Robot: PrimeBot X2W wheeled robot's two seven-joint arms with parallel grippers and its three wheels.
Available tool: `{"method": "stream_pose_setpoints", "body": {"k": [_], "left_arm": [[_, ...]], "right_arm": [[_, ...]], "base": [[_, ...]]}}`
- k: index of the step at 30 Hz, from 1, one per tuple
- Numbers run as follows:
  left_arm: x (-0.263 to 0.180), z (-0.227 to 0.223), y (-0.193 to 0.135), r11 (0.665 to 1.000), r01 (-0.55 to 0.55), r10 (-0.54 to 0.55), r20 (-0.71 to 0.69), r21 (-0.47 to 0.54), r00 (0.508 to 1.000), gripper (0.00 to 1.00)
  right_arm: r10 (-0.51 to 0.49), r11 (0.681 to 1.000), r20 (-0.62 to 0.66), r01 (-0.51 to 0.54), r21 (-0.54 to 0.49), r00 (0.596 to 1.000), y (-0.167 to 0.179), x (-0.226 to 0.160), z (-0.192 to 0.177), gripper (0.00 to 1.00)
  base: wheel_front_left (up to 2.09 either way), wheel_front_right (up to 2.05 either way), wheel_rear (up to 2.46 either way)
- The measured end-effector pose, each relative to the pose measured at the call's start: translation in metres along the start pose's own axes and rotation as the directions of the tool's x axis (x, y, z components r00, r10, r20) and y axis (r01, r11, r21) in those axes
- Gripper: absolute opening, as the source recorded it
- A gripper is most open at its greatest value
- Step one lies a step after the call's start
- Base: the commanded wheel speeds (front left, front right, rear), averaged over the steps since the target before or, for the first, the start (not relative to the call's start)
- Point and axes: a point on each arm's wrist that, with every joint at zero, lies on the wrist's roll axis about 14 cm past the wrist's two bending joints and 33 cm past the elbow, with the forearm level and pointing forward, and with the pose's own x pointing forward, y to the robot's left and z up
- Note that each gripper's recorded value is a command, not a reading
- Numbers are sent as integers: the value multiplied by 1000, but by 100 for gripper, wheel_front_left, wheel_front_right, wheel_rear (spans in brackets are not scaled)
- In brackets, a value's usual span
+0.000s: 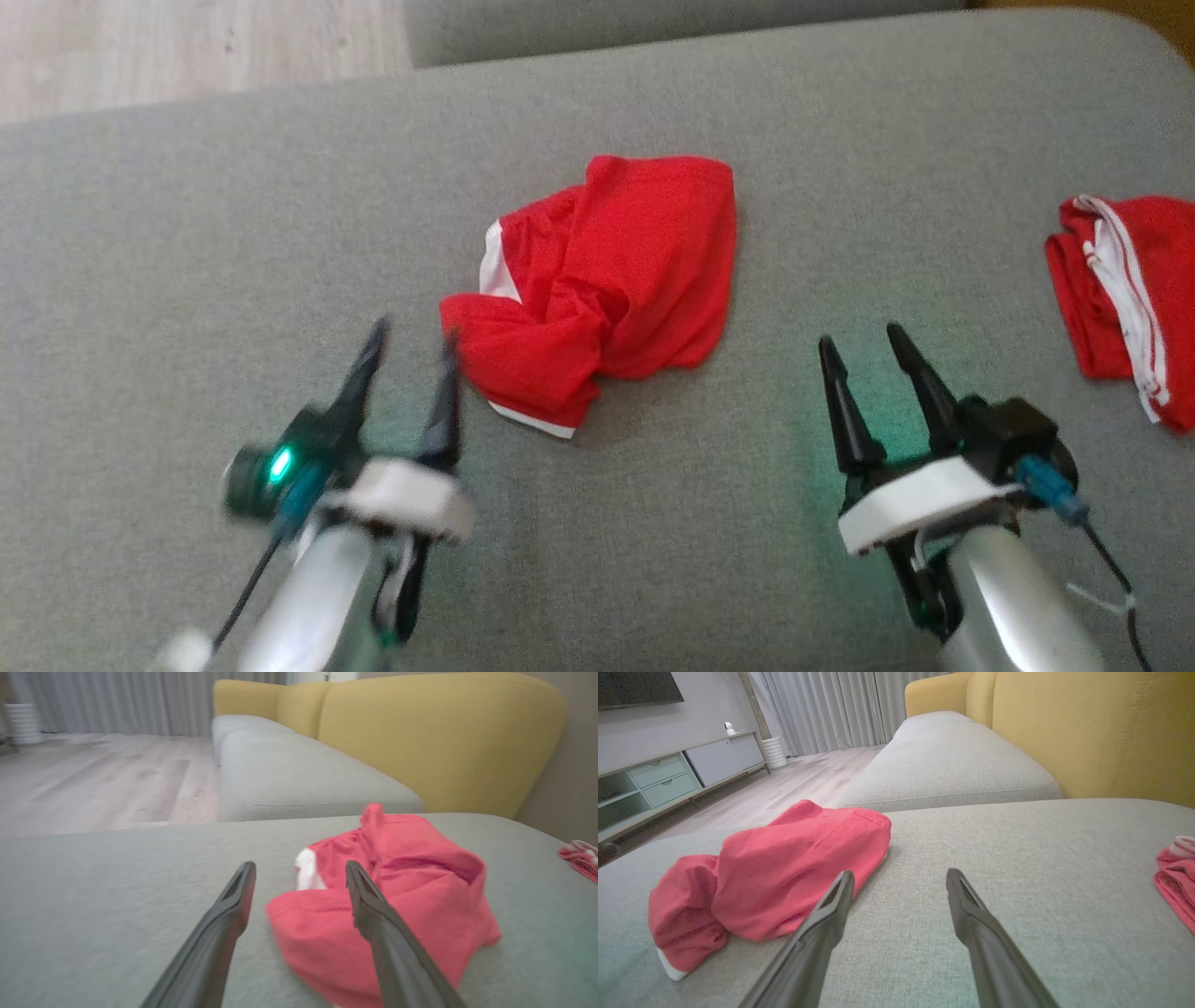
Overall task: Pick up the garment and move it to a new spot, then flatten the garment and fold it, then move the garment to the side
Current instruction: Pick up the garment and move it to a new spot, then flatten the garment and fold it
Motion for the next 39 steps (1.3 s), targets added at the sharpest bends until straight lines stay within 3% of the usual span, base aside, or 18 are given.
{"method": "stream_pose_setpoints", "body": {"k": [4, 11, 18, 24, 27, 33, 36, 39], "left_arm": [[-43, -10, 30, 991, -129, 129, 1, -15, 992, 100], [-101, -32, 46, 974, -227, 226, -40, -13, 973, 100], [-112, -31, 51, 971, -239, 239, -27, -11, 971, 100], [-115, -36, 51, 970, -241, 240, -40, -19, 970, 100], [-114, -37, 50, 970, -241, 239, -44, -40, 970, 100], [-113, -33, 49, 963, -258, 256, -38, -73, 966, 100], [-124, -38, 59, 944, -313, 309, -54, -102, 950, 100], [-135, -44, 68, 924, -365, 358, -76, -112, 931, 100]], "right_arm": [[-4, 1000, -9, 5, 24, 1000, 4, -15, -5, 100], [-14, 999, -28, 16, 42, 1000, 6, -34, -14, 100], [14, 999, -36, -13, 31, 999, 15, -33, -16, 100], [146, 989, -47, -146, 3, 988, 53, -10, -15, 100], [255, 965, -10, -256, -52, 967, 84, 24, 10, 100], [426, 881, -20, -420, -217, 905, 138, 93, 59, 100], [450, 832, -156, -477, -285, 879, 152, 122, 42, 100], [448, 805, -274, -517, -292, 851, 161, 133, 15, 100]], "base": [[0, 0, 0], [0, 0, 0], [0, 0, 0], [0, 0, 0], [0, 0, 0], [0, 0, 0], [0, 0, 0], [0, 0, 0]]}}
